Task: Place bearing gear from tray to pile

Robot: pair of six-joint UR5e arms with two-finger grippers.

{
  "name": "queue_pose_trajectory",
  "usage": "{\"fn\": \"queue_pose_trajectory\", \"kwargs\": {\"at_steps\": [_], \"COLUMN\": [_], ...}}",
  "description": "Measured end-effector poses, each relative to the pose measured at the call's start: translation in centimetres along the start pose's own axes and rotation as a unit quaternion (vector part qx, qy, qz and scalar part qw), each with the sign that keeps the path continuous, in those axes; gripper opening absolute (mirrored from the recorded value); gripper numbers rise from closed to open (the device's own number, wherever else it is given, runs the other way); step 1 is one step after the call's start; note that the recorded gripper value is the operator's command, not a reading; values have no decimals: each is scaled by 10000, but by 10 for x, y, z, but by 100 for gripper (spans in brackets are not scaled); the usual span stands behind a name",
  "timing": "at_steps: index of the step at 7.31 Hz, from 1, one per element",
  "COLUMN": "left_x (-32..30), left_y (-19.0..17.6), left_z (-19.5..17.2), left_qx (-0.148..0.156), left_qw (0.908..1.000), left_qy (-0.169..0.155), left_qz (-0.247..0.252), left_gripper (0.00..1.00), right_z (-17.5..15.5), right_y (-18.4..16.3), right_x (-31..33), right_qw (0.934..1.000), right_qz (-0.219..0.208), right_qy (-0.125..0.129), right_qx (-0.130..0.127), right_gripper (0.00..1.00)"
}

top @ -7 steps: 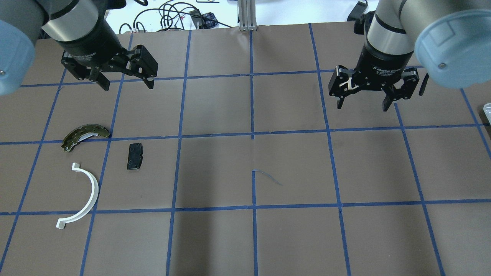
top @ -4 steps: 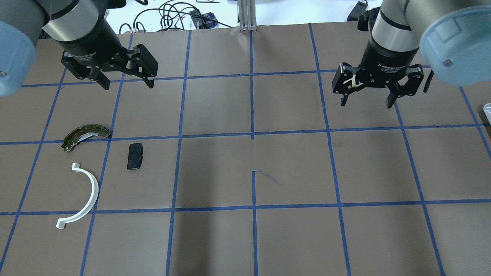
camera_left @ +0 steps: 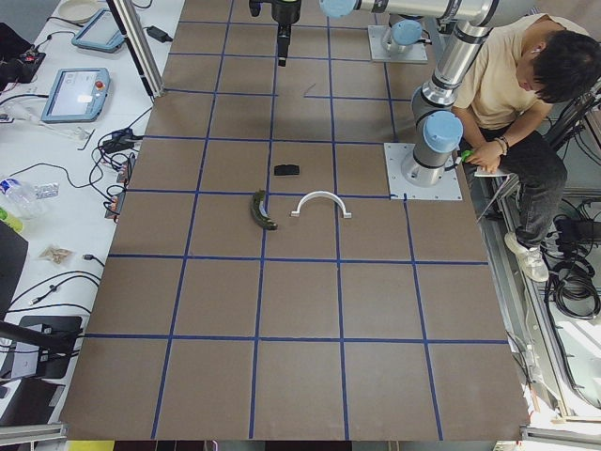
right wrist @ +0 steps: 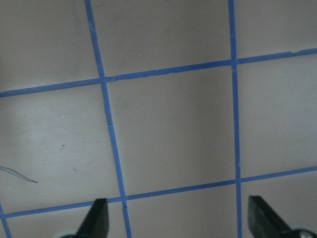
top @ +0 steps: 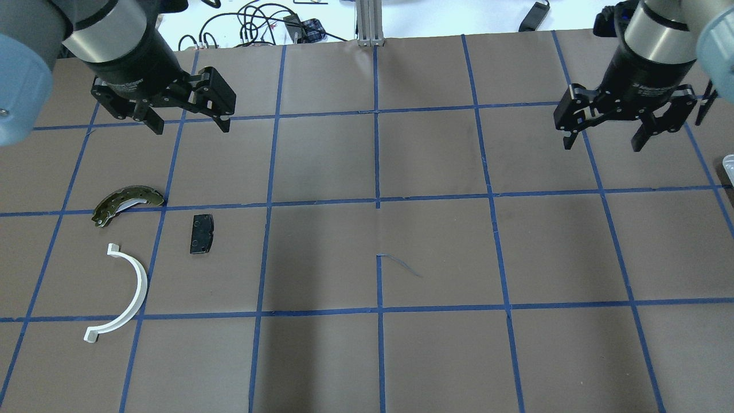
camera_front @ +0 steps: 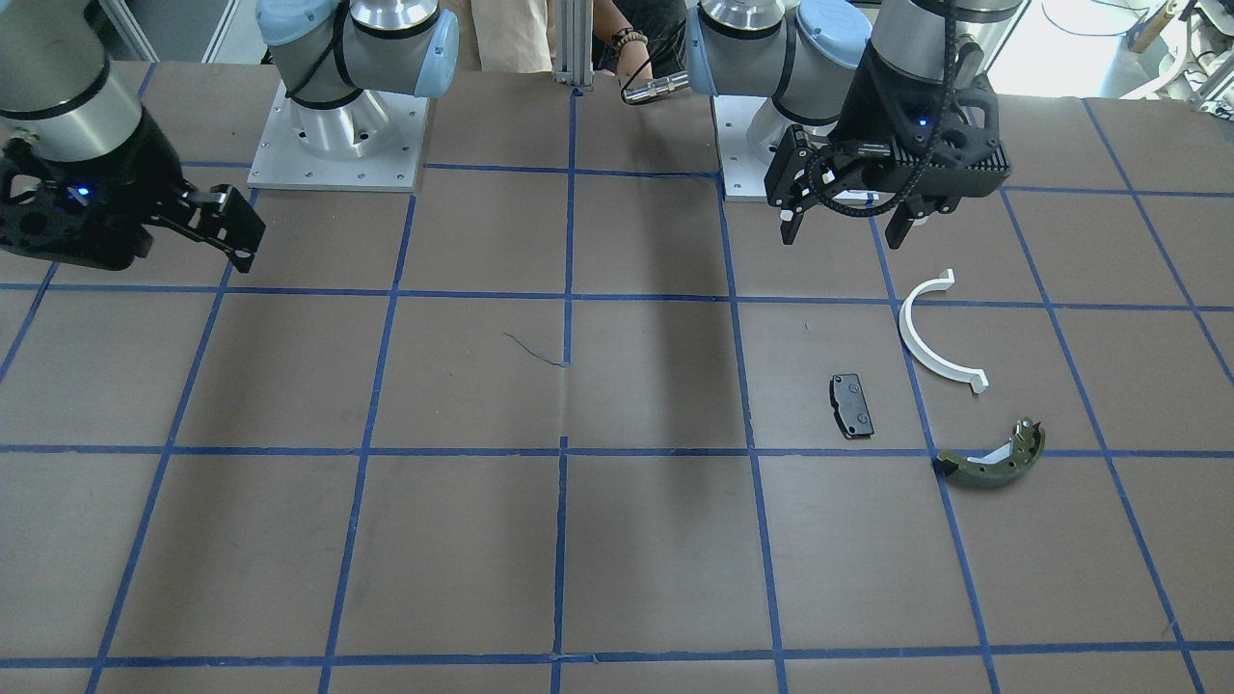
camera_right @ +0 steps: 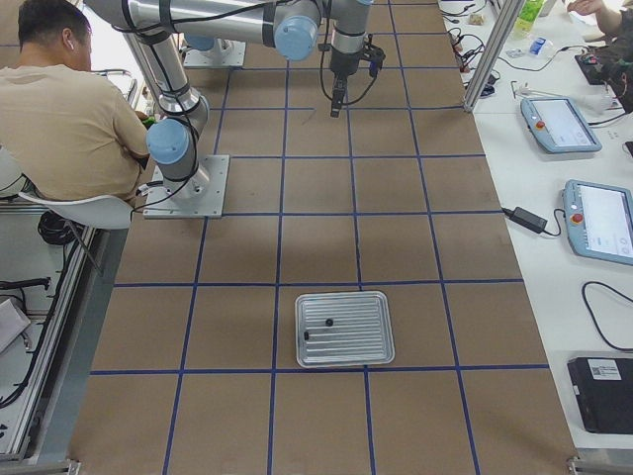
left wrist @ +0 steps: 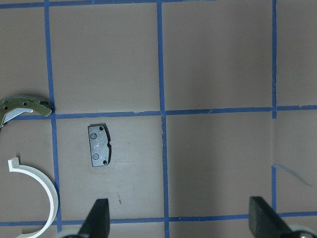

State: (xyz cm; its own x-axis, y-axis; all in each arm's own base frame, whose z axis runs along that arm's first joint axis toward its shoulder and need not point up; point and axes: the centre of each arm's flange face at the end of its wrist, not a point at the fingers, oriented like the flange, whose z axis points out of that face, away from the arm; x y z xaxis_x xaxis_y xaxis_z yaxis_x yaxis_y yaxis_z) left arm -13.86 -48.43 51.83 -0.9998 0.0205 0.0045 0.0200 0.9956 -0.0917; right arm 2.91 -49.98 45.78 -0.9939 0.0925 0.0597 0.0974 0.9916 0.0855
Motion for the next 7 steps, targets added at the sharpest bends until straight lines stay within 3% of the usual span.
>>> {"fn": "queue_pose_trajectory", "kwargs": {"at_steps": [3,7], "left_x": [0,-1], "left_y": [1,0], "left_z": [-1,-1], "left_qx": [4,7], "left_qw": [10000,10000], "left_qy": [1,0], "left_qz": [0,-8], "left_gripper": [100,100], "right_z": [24,102], "right_y": [-16,-31], "right_x": [136,327], "right_qw": [9969,9892], "right_qz": [-751,-1454], "right_qy": [-191,-140], "right_qx": [-151,143], "right_gripper": [100,100]}}
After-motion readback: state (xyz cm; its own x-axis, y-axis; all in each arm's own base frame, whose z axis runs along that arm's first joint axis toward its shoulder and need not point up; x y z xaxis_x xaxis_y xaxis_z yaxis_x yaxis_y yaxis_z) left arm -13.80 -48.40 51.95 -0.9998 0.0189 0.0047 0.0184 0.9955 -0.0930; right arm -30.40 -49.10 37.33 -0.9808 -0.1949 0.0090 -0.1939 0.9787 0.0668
